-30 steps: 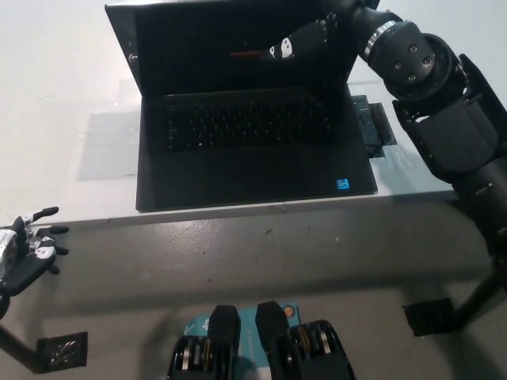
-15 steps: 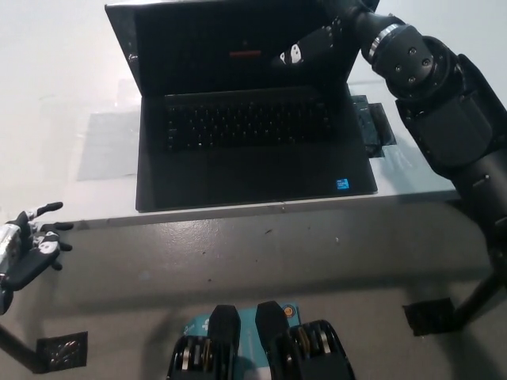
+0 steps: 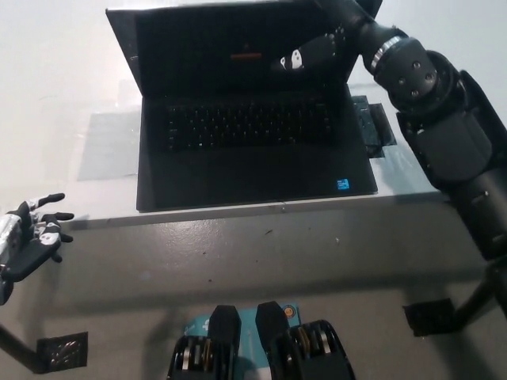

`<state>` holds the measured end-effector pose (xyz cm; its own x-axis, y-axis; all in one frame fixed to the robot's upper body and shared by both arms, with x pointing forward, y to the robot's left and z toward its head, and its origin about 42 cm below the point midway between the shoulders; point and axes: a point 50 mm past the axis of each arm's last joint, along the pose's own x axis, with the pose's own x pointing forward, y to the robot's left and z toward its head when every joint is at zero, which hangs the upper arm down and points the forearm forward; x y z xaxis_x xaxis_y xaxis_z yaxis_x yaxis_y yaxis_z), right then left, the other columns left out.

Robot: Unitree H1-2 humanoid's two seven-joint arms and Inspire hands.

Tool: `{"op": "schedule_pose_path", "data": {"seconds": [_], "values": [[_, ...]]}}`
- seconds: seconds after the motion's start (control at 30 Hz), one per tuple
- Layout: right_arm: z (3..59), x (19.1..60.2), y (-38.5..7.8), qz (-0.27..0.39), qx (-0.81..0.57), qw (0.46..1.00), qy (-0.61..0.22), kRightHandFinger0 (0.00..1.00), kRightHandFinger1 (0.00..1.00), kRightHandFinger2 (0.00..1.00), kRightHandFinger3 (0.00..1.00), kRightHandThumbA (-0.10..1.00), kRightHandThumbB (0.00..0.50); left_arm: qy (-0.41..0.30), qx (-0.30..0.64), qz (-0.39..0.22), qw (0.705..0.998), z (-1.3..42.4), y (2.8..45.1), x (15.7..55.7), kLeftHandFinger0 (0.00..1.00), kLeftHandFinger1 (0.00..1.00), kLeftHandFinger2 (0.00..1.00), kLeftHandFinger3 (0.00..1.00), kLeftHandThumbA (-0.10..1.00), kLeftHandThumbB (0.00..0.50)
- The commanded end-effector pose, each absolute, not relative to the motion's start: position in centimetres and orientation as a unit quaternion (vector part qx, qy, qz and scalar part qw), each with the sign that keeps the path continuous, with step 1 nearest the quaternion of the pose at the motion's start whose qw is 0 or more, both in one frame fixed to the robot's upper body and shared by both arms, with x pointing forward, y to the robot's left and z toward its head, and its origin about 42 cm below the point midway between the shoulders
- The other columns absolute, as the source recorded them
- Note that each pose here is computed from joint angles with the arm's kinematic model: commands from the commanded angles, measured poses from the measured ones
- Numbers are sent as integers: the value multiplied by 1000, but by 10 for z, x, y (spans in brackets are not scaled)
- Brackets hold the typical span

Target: The robot uses its right hand to push down on the lid of a laptop kept in the middle of the desk to close it

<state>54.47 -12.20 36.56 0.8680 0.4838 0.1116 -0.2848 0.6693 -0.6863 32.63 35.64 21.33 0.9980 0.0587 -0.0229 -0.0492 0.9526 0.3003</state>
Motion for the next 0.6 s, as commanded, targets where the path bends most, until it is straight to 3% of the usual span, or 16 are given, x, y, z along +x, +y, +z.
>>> {"op": "schedule_pose_path", "data": {"seconds": [0.0,0.37,0.57], "values": [[332,532,-134,238,-284,929,-13,1000,1000,996,1000,1000,318,-15,178,22,984,239,364,333,354,487,639,765,165,8],[287,492,-153,240,-185,953,18,1000,1000,996,1000,1000,250,-14,180,24,983,242,364,334,362,495,639,773,148,1],[260,478,-164,221,-126,967,32,1000,1000,982,1000,1000,267,-16,180,21,983,241,366,335,378,503,650,782,164,8]]}}
